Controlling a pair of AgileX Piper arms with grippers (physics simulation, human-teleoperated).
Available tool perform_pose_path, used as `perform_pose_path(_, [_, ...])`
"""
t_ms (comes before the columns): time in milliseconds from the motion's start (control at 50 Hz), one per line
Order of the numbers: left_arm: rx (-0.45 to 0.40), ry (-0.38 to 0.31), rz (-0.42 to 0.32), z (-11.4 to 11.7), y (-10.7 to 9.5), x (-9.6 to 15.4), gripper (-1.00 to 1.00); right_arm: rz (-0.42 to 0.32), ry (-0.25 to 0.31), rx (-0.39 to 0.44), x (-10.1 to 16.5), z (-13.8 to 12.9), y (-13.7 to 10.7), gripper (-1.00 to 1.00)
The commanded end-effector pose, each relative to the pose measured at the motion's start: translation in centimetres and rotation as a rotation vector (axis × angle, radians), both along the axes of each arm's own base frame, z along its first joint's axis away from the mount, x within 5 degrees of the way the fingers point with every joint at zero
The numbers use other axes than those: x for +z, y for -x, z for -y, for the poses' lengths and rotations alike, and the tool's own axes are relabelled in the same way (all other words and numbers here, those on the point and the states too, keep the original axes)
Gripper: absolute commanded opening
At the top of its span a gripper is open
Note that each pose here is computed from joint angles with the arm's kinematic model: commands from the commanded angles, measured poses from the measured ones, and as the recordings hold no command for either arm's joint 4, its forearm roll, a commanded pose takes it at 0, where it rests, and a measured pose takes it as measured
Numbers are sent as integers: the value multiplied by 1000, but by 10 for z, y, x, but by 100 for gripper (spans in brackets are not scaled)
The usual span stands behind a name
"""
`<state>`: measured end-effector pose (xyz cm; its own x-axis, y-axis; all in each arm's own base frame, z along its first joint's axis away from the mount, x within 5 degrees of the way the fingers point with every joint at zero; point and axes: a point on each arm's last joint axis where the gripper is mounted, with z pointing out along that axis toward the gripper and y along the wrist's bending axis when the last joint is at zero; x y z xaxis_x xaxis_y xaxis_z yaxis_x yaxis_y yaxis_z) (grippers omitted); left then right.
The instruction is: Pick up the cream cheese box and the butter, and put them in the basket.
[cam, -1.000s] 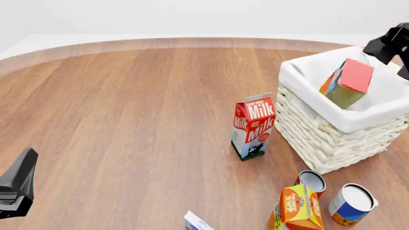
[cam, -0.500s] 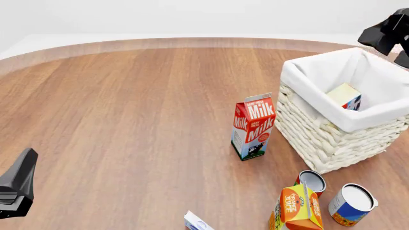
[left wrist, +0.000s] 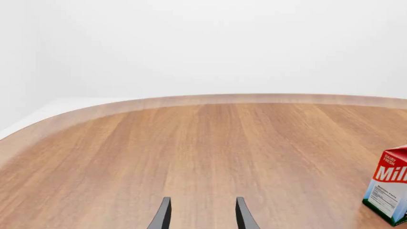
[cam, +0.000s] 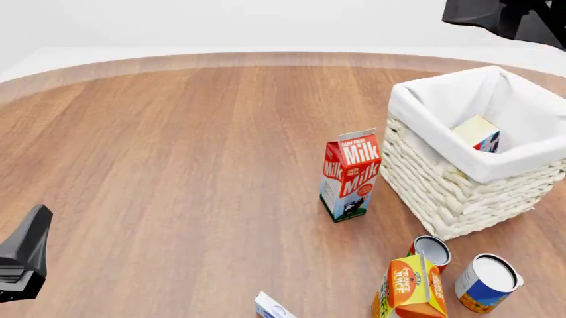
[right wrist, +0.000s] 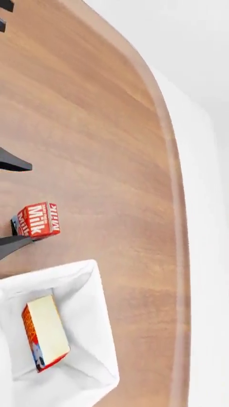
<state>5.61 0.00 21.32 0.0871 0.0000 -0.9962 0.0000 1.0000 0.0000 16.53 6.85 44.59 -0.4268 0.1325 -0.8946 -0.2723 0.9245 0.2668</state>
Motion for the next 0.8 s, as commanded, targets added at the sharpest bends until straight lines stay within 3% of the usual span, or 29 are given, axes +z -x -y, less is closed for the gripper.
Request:
perform_pose_path(20, [0,0,0,0,0,0,100,24,60,173,13,-25,10,100])
perform_pose_path(60, [0,0,0,0,0,0,100,24,60,173,13,-25,10,100])
perform_pose_path(80, [0,0,0,0,0,0,100,25,93,281,6,-43,15,100])
perform_pose_path(100, [0,0,0,0,0,0,100,23,106,320,7,-51,15,100])
perform_pose_path(400, [0,0,0,0,0,0,100,5,200,550,-21,-104,20,100])
perform_pose_path(500, [0,0,0,0,0,0,100,-3,228,656,-33,-135,26,100])
perform_pose_path(800, [0,0,0,0,0,0,100,-37,283,743,-56,-163,31,100])
